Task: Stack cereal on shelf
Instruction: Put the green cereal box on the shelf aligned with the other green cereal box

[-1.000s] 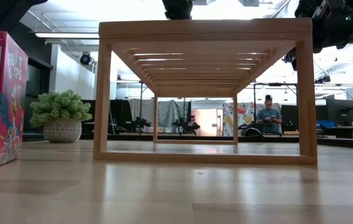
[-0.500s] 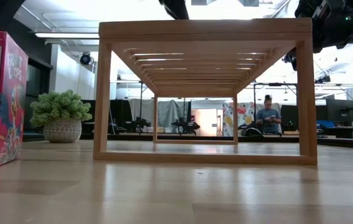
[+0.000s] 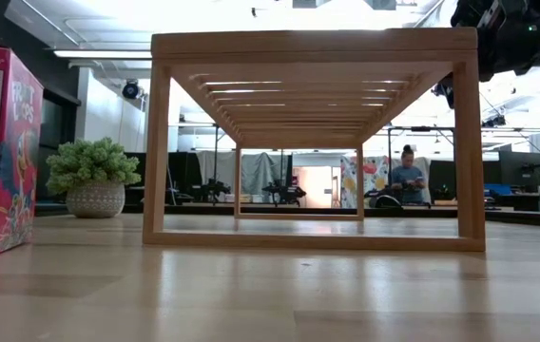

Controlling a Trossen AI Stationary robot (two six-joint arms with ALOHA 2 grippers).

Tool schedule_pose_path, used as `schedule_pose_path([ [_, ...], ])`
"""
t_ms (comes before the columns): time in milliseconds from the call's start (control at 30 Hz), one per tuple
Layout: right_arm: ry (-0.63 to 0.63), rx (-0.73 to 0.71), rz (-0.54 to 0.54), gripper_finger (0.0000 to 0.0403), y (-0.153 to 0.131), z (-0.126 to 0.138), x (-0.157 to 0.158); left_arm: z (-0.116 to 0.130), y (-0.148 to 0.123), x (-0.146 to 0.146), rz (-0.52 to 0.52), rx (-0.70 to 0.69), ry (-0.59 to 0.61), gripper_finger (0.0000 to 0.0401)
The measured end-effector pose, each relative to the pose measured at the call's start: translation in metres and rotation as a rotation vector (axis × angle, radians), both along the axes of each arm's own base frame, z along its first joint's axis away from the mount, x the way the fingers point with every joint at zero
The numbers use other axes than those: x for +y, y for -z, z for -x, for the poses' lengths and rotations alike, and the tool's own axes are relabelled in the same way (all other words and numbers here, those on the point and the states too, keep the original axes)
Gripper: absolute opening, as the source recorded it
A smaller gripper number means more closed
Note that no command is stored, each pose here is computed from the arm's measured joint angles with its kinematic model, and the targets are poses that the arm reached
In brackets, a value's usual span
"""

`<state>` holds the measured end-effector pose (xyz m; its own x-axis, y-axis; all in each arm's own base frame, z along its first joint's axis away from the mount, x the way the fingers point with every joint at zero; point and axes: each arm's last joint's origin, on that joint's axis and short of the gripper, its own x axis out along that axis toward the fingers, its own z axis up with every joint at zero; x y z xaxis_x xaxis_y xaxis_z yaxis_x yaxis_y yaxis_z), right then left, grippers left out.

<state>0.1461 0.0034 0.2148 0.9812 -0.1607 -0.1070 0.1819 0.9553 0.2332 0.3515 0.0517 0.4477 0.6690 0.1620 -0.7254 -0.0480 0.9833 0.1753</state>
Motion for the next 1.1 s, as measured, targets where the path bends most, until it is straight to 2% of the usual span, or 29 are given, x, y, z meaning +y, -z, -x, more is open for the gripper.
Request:
schedule_pose_path([
  [67,0.0,0.005,0.0,0.0,0.001,0.0,0.0,-0.011,0.013,-0.008,-0.006,-0.009,0.031,0.0112],
  [167,0.0,0.012,-0.001,0.0,0.001,0.0,0.0,-0.02,0.047,-0.019,-0.011,0.033,0.089,0.0036],
  [233,0.0,0.021,-0.001,0.0,0.002,0.0,0.0,-0.019,0.068,-0.025,0.0,0.005,0.12,0.001],
  [300,0.002,0.026,0.001,0.0,0.003,0.0,0.0,-0.012,0.091,-0.028,-0.004,-0.048,0.128,0.0014],
  [400,0.004,0.034,0.004,0.0,0.004,-0.001,0.0,0.0,0.125,-0.026,-0.041,-0.234,0.104,0.0008],
  [500,0.006,0.038,0.004,0.0,0.004,-0.001,0.0,0.014,0.148,-0.011,-0.034,-0.484,0.02,0.0002],
  [567,0.006,0.039,0.003,0.0,0.004,-0.001,0.0,0.021,0.165,0.004,-0.014,-0.573,-0.045,0.0002],
  [667,0.006,0.037,0.003,0.0,0.004,-0.001,0.0,0.027,0.186,0.021,0.034,-0.553,-0.11,0.0001],
  [1100,0.007,0.039,0.004,0.0,0.004,-0.001,0.0,0.018,0.198,0.041,0.058,-0.53,-0.134,0.0],
])
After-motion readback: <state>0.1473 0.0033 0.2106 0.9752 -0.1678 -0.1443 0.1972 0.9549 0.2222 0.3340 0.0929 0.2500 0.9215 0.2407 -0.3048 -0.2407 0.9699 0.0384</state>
